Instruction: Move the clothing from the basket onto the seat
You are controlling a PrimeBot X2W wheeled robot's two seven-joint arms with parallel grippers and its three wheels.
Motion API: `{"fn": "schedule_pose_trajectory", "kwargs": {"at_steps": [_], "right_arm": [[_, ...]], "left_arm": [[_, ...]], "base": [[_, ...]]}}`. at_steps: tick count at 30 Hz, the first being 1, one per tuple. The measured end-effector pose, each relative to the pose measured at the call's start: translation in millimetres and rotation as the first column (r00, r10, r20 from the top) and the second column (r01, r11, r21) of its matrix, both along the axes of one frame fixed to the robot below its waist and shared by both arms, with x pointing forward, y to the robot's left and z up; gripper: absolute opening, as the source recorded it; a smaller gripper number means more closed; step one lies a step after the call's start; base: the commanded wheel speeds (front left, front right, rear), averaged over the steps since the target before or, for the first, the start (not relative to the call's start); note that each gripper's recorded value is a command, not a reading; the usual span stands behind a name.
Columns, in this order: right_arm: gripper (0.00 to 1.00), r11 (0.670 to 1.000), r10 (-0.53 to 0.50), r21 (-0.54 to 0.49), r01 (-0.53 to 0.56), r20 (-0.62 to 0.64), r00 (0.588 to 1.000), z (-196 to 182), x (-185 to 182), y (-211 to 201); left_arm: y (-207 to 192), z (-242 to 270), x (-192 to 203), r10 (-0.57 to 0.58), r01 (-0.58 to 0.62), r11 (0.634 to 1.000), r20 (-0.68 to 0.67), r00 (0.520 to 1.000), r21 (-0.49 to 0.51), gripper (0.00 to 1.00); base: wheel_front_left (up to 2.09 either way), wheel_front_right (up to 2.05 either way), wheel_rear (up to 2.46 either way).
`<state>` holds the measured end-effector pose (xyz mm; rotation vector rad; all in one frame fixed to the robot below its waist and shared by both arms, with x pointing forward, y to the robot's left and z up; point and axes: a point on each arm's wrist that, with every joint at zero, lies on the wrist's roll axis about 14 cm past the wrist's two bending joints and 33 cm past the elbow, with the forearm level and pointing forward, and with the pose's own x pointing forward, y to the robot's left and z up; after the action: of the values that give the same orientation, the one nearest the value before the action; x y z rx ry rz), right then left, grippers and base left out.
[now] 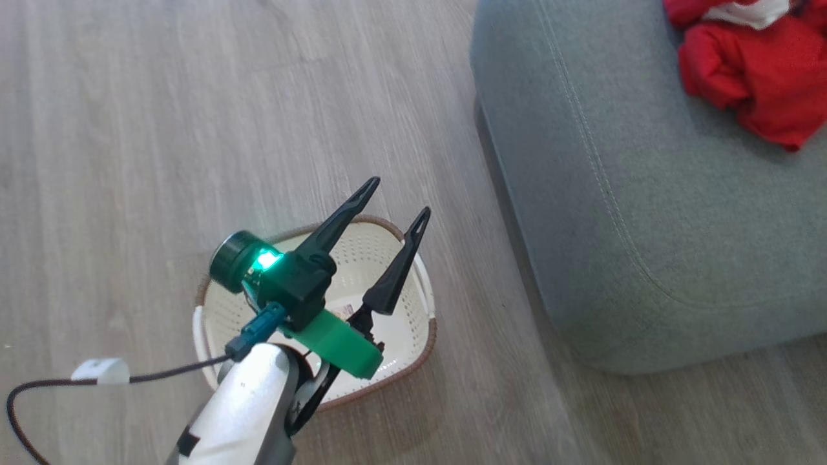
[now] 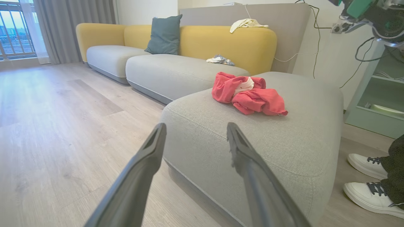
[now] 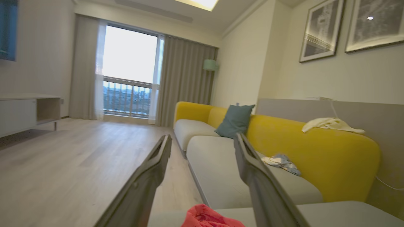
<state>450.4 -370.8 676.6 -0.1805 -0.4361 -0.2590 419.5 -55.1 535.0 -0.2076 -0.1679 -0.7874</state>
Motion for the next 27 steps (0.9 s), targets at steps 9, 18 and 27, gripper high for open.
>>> {"fn": "schedule_pose_trajectory", "kwargs": {"at_steps": [9, 18, 27], "right_arm": [[1.0, 0.972, 0.234, 0.036, -0.233, -0.002, 0.972, -18, -7, 78], [1.0, 0.903, 0.415, 0.13, -0.409, -0.019, 0.91, -46, -9, 152], [1.0, 0.833, 0.501, 0.287, -0.473, -0.032, 0.865, -82, -18, 203]], "left_arm": [[58, 11, 1, 0.199, -0.199, 0.98, 0.018, 0.98, 0.015, 1.0], [135, 24, -3, 0.476, -0.477, 0.878, 0.047, 0.878, 0.02, 1.0], [208, 25, -24, 0.7, -0.7, 0.714, 0.012, 0.714, 0.001, 1.0]], "base": [[0.0, 0.0, 0.0], [0.0, 0.0, 0.0], [0.0, 0.0, 0.0]]}}
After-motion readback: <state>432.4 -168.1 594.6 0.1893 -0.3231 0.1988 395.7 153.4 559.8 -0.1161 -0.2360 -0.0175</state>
